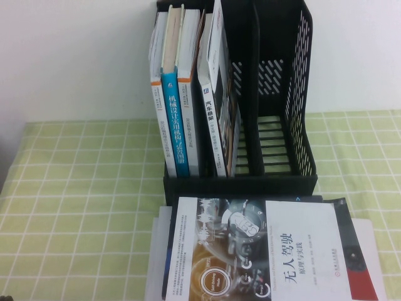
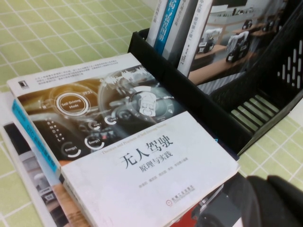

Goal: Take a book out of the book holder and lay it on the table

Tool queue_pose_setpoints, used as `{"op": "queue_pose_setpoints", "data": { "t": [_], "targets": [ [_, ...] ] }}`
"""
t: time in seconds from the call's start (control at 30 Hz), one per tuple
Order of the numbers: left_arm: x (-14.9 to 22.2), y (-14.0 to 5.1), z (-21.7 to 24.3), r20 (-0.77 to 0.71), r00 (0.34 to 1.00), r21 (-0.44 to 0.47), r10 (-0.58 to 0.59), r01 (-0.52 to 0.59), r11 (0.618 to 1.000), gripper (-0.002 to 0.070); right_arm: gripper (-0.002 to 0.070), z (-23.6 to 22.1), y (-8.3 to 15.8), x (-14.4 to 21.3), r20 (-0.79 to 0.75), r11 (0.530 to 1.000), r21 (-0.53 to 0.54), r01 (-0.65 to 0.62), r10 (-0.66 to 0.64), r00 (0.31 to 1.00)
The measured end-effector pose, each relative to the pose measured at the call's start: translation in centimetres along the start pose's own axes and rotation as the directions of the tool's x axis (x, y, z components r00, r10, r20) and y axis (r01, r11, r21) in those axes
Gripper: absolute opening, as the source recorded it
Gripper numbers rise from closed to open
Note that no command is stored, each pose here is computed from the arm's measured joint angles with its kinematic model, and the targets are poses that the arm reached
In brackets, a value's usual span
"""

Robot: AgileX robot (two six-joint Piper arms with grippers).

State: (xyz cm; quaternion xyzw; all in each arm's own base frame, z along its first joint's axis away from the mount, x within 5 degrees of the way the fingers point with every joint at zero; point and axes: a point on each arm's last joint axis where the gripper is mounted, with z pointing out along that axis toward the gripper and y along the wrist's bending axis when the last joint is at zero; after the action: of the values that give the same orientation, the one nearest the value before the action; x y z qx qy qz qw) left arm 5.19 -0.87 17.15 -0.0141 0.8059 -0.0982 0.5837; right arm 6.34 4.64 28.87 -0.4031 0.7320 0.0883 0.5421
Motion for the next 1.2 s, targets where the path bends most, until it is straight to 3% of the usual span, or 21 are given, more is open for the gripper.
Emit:
{"op": "queue_pose_setpoints", "data": {
  "t": [0.9,1.07,1.2],
  "targets": [
    [0.0,0.0,0.0,-0.002,0.999,0.003,-0.037,0.037,0.999,-0.0003,-0.0001,0.0,-0.1,0.0,-0.004,1.0,0.012,-0.005,0.005,1.0],
    [0.0,0.0,0.0,-0.002,0.999,0.003,-0.037,0.037,0.999,-0.0003,-0.0001,-0.2,-1.3,0.6,-0.047,0.985,0.153,-0.082,0.09,0.995],
    [0.0,0.0,0.0,-0.002,0.999,0.003,-0.037,0.037,0.999,-0.0003,-0.0001,-1.5,-3.0,1.5,-0.059,0.903,0.39,-0.181,0.22,0.974]
  ]
}}
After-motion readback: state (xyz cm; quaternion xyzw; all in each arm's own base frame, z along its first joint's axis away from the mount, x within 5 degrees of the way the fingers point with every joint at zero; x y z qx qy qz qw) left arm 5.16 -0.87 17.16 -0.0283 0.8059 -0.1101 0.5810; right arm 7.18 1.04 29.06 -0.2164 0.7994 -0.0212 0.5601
